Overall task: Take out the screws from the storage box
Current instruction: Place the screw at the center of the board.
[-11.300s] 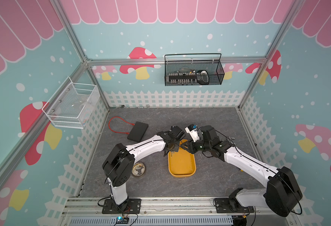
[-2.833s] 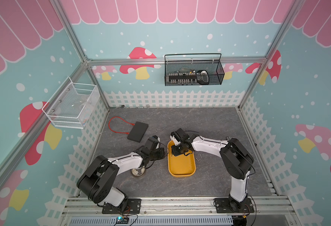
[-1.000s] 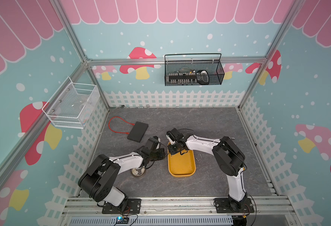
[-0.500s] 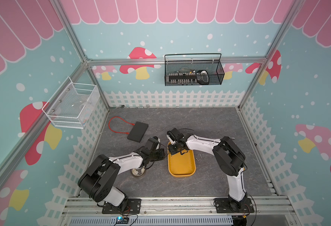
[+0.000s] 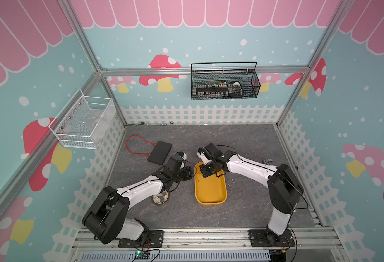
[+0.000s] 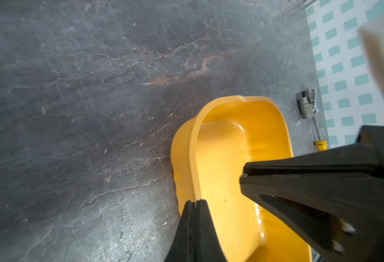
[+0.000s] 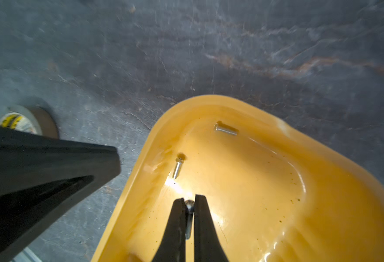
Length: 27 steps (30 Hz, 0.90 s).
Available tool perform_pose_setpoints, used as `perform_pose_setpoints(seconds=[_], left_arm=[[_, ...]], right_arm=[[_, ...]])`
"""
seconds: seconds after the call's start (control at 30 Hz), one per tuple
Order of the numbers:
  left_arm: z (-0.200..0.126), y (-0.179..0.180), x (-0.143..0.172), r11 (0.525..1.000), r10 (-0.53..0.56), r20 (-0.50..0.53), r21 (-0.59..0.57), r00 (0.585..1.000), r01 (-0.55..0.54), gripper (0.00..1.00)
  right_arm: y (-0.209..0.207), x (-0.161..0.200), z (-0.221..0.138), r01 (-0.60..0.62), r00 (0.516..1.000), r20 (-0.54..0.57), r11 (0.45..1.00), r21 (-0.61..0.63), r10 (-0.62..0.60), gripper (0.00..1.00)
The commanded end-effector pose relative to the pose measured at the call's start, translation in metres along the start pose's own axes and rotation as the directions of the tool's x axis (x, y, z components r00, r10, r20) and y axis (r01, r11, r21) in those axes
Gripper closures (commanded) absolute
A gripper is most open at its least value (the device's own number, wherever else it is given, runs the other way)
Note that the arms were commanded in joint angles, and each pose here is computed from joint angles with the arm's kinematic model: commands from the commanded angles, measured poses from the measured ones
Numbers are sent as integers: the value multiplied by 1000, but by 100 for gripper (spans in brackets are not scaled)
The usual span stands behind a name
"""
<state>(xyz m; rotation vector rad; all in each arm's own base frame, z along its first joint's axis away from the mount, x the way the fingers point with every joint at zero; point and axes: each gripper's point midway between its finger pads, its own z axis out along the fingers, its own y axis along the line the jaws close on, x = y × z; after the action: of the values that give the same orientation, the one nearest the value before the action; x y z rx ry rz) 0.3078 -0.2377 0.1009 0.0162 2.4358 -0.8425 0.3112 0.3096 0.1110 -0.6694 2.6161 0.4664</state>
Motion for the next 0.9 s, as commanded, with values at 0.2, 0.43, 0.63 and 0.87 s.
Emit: perform_pose_setpoints(seconds=[0.2,0.43,0.63,0.87], left_arm=[[-3,-52,-14,986,155,19,53,988,-156,86],[15,-65,-4,983,176,-29,56,984,-174,84],[21,-67,0,985,166,-40,50,985,-164,82],[28,-58,3,991,136,-50,13,989,-135,82]], right_arm=[[-76,10,-89,-144,981,139,987,67,134,100],[-132,73,-56,-242,970,48,960,142,238,100],[-144,105,-20,-265,962,-21,952,155,272,100],[-145,126,-3,-275,955,-69,949,154,288,96]])
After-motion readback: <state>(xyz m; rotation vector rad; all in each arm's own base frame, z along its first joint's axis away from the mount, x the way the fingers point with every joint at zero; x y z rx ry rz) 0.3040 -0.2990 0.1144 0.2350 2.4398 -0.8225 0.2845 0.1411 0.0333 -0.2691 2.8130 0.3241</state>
